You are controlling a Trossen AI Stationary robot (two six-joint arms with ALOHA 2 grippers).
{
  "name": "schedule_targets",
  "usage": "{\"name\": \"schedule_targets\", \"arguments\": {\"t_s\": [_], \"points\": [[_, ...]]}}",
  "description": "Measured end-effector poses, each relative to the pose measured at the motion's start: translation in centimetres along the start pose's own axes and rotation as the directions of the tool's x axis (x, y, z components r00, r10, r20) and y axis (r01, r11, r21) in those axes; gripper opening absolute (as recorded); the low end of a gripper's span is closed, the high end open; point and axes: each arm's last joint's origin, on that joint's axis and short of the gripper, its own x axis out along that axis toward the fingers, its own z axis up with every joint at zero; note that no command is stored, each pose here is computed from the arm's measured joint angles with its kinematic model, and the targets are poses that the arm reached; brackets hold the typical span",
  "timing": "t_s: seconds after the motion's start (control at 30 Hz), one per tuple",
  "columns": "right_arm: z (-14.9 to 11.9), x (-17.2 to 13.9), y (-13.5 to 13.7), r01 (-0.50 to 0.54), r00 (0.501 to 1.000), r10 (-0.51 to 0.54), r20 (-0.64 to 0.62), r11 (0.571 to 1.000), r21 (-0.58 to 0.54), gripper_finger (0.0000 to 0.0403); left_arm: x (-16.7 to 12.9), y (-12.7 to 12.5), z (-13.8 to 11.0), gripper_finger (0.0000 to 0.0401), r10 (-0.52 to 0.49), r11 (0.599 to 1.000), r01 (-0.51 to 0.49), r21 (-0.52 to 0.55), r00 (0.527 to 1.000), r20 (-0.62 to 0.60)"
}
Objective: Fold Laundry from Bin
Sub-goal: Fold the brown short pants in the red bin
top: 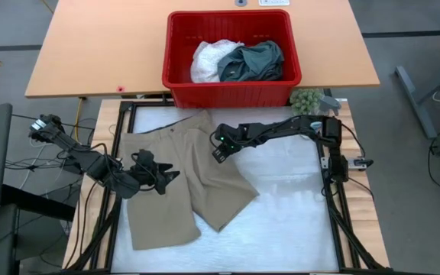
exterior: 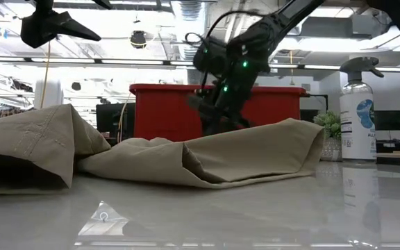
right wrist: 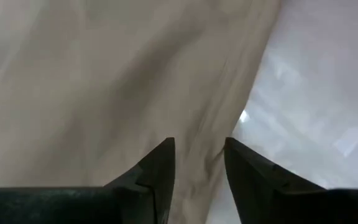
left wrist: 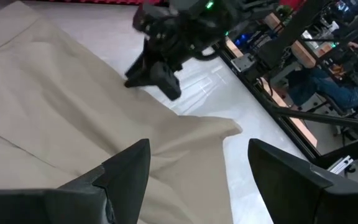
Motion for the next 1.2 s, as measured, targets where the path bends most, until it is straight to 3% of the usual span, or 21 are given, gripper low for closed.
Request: {"name": "schedule_targets", "arguments": {"t_s": [0.27, 0.33, 0.47, 0.53, 0.83, 1.03, 1.2], "points": [[-0.4, 0.9, -0.2, 0.021, 0.999, -0.021, -0.029, 1.000, 0.011, 0.0163, 0.0, 0.0, 0.0, 0.0258, -0.006, 1.000, 0.006, -0.003, 1.000, -0.015], [-0.5, 0.9, -0.5, 0.035, 0.998, -0.035, -0.043, 0.999, 0.012, 0.0131, 0.0, 0.0, 0.0, 0.0258, -0.005, 1.000, 0.005, -0.004, 1.000, -0.011], [-0.6, 0.9, -0.9, 0.046, 0.996, -0.047, -0.071, 0.999, -0.020, 0.0029, 0.0, 0.0, 0.0, 0.0258, -0.002, 1.000, 0.002, -0.003, 1.000, -0.006], [-0.6, 0.6, -1.1, 0.067, 0.994, -0.069, -0.081, 0.998, -0.020, 0.0018, 0.0, 0.0, 0.0, 0.0258, -0.002, 1.000, 0.002, -0.003, 1.000, -0.006], [0.5, -1.2, -4.5, 0.257, 0.962, -0.255, -0.101, 0.966, 0.005, 0.0025, 0.0, 0.0, 0.0, 0.0258, 0.003, 1.000, -0.003, 0.002, 1.000, -0.006], [0.7, -2.1, -5.6, 0.207, 0.962, -0.212, -0.170, 0.977, -0.051, 0.0096, 0.0, 0.0, -0.1, 0.0258, -0.002, 1.000, 0.002, 0.003, 1.000, -0.022], [1.4, -6.9, -5.0, 0.257, 0.962, -0.266, -0.061, 0.958, -0.124, 0.0150, 0.1, 0.4, -0.5, 0.0258, 0.028, 0.998, -0.023, 0.065, 0.998, -0.062]]}}
